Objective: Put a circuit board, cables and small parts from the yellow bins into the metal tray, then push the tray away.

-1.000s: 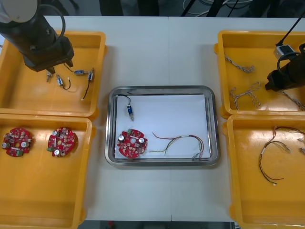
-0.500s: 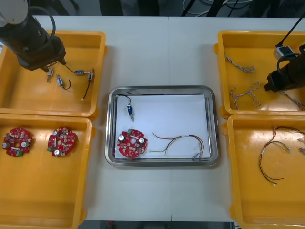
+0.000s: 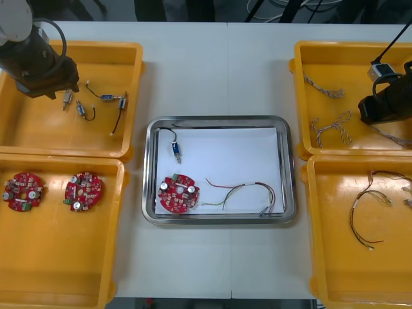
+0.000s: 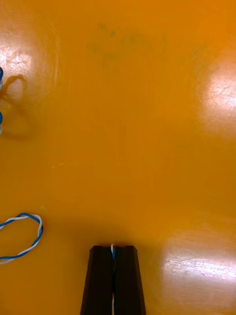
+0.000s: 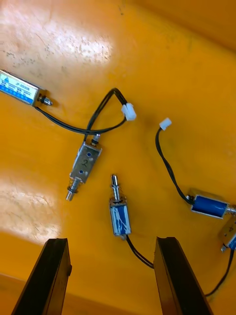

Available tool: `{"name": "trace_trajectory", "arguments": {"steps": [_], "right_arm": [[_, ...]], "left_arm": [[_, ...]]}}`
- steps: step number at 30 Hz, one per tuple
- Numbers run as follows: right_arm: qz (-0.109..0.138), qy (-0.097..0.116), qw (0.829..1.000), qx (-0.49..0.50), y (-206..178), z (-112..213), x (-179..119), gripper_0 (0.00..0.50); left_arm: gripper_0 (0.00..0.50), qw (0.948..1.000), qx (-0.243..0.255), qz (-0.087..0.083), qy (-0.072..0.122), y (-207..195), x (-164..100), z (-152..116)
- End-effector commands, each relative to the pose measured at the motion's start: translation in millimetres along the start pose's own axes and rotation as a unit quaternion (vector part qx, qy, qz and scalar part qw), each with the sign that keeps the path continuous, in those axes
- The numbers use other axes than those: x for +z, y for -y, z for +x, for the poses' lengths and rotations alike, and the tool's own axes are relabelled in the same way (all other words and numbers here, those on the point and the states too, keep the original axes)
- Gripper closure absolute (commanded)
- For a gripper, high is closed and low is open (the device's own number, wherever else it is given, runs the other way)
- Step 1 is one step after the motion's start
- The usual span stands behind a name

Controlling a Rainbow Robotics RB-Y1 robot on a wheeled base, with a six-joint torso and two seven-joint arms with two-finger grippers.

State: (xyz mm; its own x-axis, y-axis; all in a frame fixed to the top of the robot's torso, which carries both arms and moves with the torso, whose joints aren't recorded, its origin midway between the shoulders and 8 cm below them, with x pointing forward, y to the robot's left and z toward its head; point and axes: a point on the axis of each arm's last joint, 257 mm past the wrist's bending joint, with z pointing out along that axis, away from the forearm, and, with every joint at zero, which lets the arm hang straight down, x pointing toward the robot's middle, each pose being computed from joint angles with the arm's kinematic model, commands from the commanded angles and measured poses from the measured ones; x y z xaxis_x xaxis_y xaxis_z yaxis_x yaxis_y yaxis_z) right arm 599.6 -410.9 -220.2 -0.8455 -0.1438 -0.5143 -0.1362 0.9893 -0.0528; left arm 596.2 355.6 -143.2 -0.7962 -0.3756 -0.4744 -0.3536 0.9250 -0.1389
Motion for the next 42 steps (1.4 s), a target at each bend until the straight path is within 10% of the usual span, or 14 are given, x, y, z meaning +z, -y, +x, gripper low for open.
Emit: {"name": "trace_trajectory", "arguments": {"steps": [1, 42], "right_arm": [[0.011, 0.009, 1.000, 0.007, 21, 1, -10, 0.500], [0.003, 0.072, 0.997, 0.018, -11, -103, -58, 0.500]], "left_arm": [[0.000, 0.9992, 0.011, 0.015, 0.036, 16, -15, -30], [0.000, 0.9990, 0.035, 0.025, 0.012, 37, 57, 15]]}}
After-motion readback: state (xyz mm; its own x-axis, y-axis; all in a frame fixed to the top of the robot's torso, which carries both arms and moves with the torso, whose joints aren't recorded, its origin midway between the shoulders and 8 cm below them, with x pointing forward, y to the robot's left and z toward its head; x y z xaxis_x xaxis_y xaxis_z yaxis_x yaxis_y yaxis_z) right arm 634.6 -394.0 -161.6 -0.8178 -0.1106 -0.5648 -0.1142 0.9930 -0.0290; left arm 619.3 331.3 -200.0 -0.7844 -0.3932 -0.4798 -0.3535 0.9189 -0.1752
